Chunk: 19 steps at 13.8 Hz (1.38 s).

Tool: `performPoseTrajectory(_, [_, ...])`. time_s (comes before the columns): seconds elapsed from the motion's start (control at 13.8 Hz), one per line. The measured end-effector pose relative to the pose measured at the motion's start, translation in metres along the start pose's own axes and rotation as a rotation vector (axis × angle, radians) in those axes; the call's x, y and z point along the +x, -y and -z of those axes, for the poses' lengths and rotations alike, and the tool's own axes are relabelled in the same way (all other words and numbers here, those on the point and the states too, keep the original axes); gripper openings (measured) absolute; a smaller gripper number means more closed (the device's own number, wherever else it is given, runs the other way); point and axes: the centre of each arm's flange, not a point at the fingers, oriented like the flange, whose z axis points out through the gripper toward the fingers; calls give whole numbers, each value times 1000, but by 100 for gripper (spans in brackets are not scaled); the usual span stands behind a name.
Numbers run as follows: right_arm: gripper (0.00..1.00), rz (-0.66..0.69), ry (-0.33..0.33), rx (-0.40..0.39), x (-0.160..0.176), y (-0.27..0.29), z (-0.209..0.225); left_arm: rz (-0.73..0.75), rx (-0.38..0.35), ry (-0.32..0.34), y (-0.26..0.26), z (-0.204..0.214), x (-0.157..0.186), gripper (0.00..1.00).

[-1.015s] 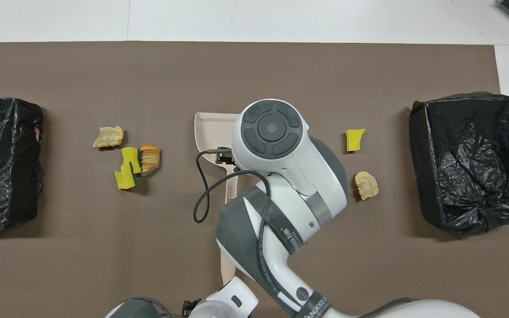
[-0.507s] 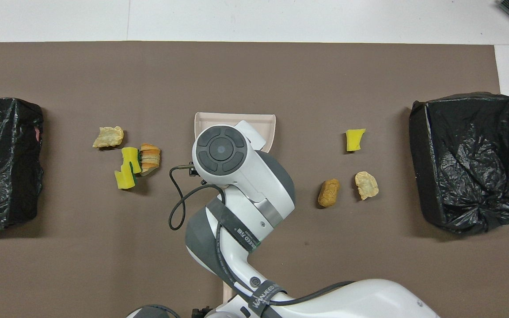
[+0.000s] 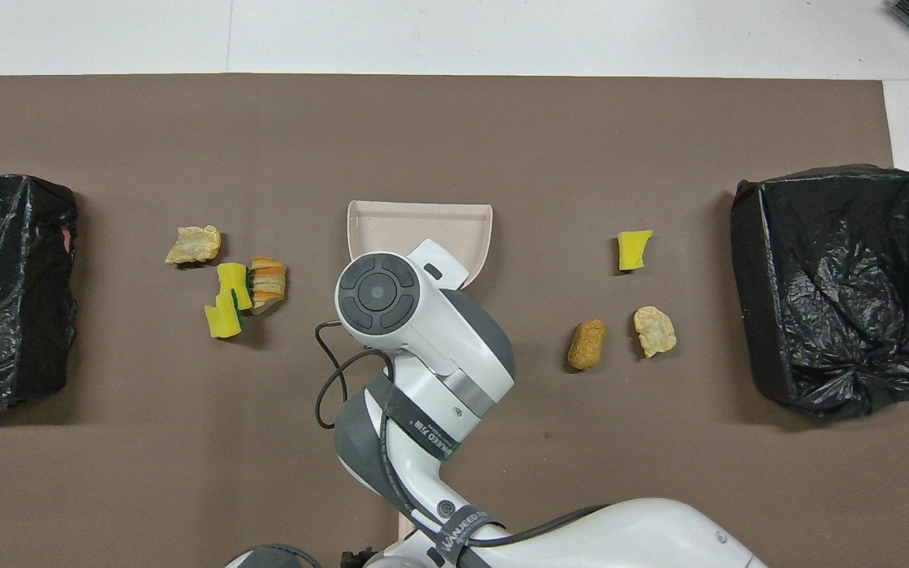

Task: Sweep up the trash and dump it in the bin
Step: 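Grasp the dustpan handle with the right gripper and lift it, then place the dustpan near the debris while the left gripper grasps the brush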

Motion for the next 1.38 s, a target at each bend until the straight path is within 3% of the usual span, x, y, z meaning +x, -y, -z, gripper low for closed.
performPoseTrajectory(0.07, [97,0,7,-7,-3,-3,-4,1,-1,0,-1,-3,1,100])
performPoseTrajectory(0.14, [91,1,9,-10,-6,-5,-6,2,-2,-1,-2,-6,2,100])
performPoseTrajectory(0.29, [66,0,8,-7,-10,-7,-6,3,1,3,-3,-11,3,92])
performPoseTrajectory(0.51, [33,-13,13,0,-11,-8,-5,2,0,2,-3,-11,4,62])
performPoseTrajectory(0.58, [31,-18,14,1,-10,-9,-5,1,0,2,-3,-11,4,62])
performPoseTrajectory(0.65, [31,-20,14,2,-10,-9,-4,0,0,2,-3,-11,4,53])
performPoseTrajectory(0.72, [31,-20,14,2,-10,-9,-4,-2,0,2,-3,-11,4,35])
performPoseTrajectory(0.8, [31,-20,13,3,-10,-9,-4,-6,0,2,-3,-11,4,26])
performPoseTrajectory(1.09, [31,27,-6,14,-8,-13,9,-9,0,4,-3,-10,4,26])
performPoseTrajectory(1.38, [31,241,-19,10,5,-45,42,-10,6,10,-3,-9,5,26])
